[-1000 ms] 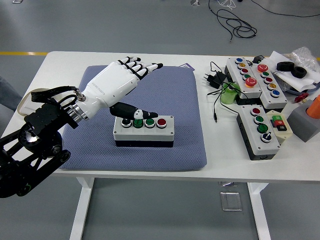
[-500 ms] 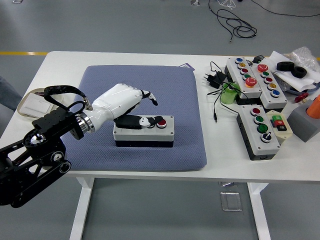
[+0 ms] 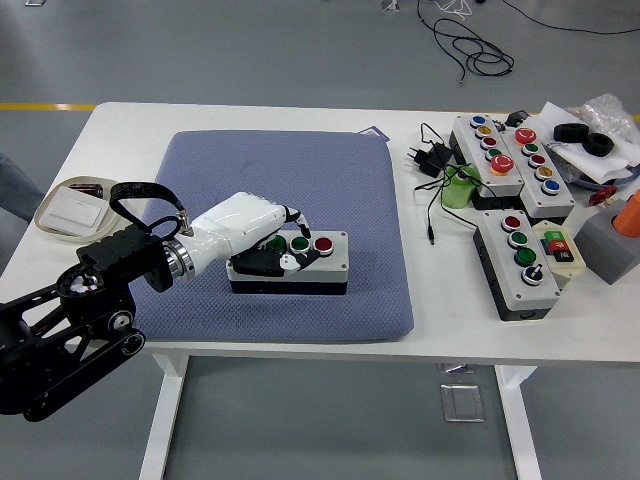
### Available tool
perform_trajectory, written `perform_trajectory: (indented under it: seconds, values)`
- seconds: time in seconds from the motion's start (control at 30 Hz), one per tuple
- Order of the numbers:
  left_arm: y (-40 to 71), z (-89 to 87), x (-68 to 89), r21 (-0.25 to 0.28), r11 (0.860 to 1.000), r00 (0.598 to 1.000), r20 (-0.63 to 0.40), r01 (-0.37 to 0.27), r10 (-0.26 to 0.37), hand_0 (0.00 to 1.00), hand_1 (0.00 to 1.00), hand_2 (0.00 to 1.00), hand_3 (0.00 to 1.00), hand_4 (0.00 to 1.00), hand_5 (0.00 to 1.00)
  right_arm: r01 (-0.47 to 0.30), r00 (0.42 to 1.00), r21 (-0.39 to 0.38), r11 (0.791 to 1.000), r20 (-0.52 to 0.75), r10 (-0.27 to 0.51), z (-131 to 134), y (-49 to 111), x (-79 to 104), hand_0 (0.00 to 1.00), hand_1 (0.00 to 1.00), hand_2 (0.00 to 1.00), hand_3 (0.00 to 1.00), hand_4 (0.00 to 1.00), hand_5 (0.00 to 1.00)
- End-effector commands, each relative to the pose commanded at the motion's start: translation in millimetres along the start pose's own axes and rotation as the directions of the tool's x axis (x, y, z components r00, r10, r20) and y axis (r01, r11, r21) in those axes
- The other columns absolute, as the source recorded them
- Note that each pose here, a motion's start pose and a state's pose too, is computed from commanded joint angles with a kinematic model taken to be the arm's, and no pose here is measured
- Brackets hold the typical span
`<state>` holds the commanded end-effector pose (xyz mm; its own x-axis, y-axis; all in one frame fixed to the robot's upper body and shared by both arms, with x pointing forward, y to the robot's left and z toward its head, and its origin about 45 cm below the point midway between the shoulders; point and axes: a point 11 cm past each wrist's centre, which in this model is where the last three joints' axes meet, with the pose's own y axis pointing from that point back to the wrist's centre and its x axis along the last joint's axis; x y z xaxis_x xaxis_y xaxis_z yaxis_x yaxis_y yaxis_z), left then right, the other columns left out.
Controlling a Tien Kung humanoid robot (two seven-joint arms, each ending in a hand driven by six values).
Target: Pick up the button,place it on the desk,press the button,press the button
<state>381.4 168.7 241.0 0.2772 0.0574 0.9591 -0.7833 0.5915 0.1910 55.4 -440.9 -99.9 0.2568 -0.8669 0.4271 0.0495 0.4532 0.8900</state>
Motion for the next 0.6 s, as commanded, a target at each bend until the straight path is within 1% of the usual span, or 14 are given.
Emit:
perform_trajectory:
  seconds: [0.13,0.23,0.4,0.53,0.57,0.6]
  values:
    - [-1.1,-1.9,-5.2,0.01,1.0,1.0,0.001,0.014,-0.014,0.027,0.002,0.017,0.689,0.669,0.998,-0.001,1.0,-0.001,1.0,-0.002,0.0,0.6,-0.1,0.2,0.635,0.482,0.617,0.563,0.303,0.225]
    - [-2.8,-6.1,-10.1,0.027,0.999,1.0,0.001,0.023,-0.023,0.026,0.002,0.017,0.69,0.669,0.998,0.0,1.0,-0.003,1.0,-0.004,0.0,1.2,-0.2,-0.1,0.634,0.482,0.617,0.563,0.303,0.225]
    - [-4.5,-8.7,-12.6,0.038,0.999,1.0,0.002,0.028,-0.028,0.027,0.002,0.019,0.695,0.669,0.998,0.0,1.0,-0.003,1.0,-0.007,0.0,1.3,-0.2,-0.1,0.634,0.482,0.616,0.563,0.302,0.224]
    - [-4.9,-11.8,-16.2,0.051,0.998,0.999,0.008,0.045,-0.045,0.027,0.002,0.019,0.695,0.669,0.998,-0.001,1.0,-0.001,1.0,-0.006,0.001,1.0,-0.2,0.2,0.634,0.482,0.616,0.563,0.302,0.224]
    - [-5.2,-14.2,-20.7,0.063,0.995,0.997,0.019,0.073,-0.074,0.027,0.002,0.019,0.696,0.67,0.998,-0.001,1.0,-0.001,1.0,-0.006,0.001,0.4,-0.1,0.3,0.634,0.482,0.617,0.563,0.303,0.224]
    - [-5.2,-15.1,-22.5,0.068,0.994,0.996,0.023,0.084,-0.086,0.027,0.002,0.019,0.696,0.67,0.998,-0.001,1.0,0.0,1.0,-0.006,0.001,0.2,-0.1,0.4,0.634,0.482,0.617,0.563,0.303,0.224]
